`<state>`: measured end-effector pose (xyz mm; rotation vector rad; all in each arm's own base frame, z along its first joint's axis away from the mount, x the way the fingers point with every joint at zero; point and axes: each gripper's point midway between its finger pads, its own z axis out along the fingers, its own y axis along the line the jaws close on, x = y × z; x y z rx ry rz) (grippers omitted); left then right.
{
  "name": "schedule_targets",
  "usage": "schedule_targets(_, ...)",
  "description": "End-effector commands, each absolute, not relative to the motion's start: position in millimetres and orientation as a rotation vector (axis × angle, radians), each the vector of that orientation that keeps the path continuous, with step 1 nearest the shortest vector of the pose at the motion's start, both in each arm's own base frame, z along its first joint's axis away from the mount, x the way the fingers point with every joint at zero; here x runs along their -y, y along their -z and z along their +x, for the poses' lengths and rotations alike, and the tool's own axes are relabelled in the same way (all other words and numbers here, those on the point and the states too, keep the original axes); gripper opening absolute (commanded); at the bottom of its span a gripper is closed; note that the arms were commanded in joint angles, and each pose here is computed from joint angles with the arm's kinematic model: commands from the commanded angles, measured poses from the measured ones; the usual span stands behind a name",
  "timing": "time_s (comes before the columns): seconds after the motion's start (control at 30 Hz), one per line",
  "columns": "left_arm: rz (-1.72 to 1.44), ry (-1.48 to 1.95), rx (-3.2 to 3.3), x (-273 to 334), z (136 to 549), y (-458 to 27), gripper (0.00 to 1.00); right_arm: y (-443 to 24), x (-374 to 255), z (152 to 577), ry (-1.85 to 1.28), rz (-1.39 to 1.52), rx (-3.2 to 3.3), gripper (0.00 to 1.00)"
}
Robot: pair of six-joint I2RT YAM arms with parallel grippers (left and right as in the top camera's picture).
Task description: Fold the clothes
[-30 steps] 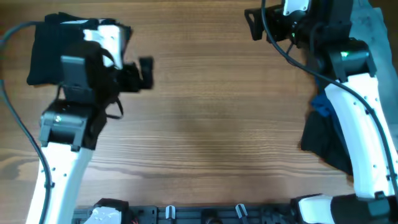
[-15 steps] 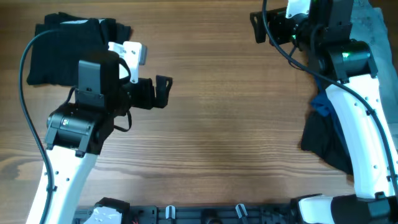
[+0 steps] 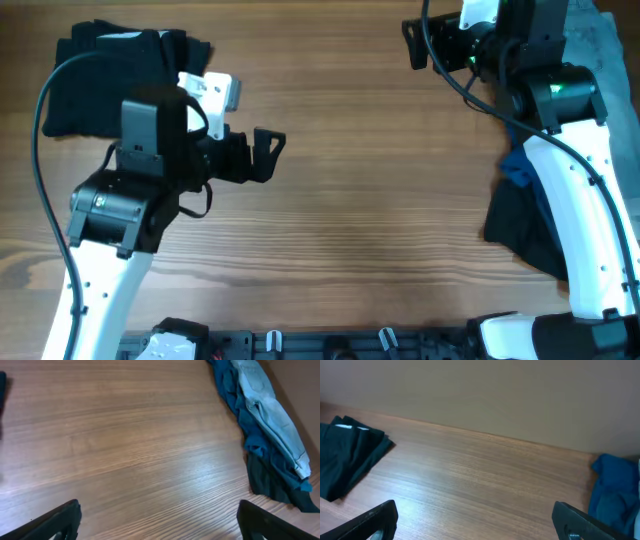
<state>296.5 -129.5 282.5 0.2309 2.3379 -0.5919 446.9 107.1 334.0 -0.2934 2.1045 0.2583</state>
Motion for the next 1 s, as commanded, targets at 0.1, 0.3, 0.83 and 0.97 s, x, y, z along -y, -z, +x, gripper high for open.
schedule_targets(0.1, 0.185, 0.524, -2.304, 114, 294, -292, 1.0, -332, -103, 450, -0.229, -0.291, -2.108, 1.0)
schedule_targets(0.3, 0.081, 0.393, -2.175, 81, 298, -314, 1.0, -332, -103, 450, -0.23, -0.29, -2.108, 1.0)
schedule_targets(0.83, 0.076, 0.373, -1.588, 46, 257, -282, 1.0, -332, -103, 450, -0.229, -0.291, -2.108, 1.0)
schedule_targets(0.97, 0.08, 0.37, -1.563, 46, 247, -252, 1.0, -332, -103, 450, -0.229, -0.291, -2.108, 1.0)
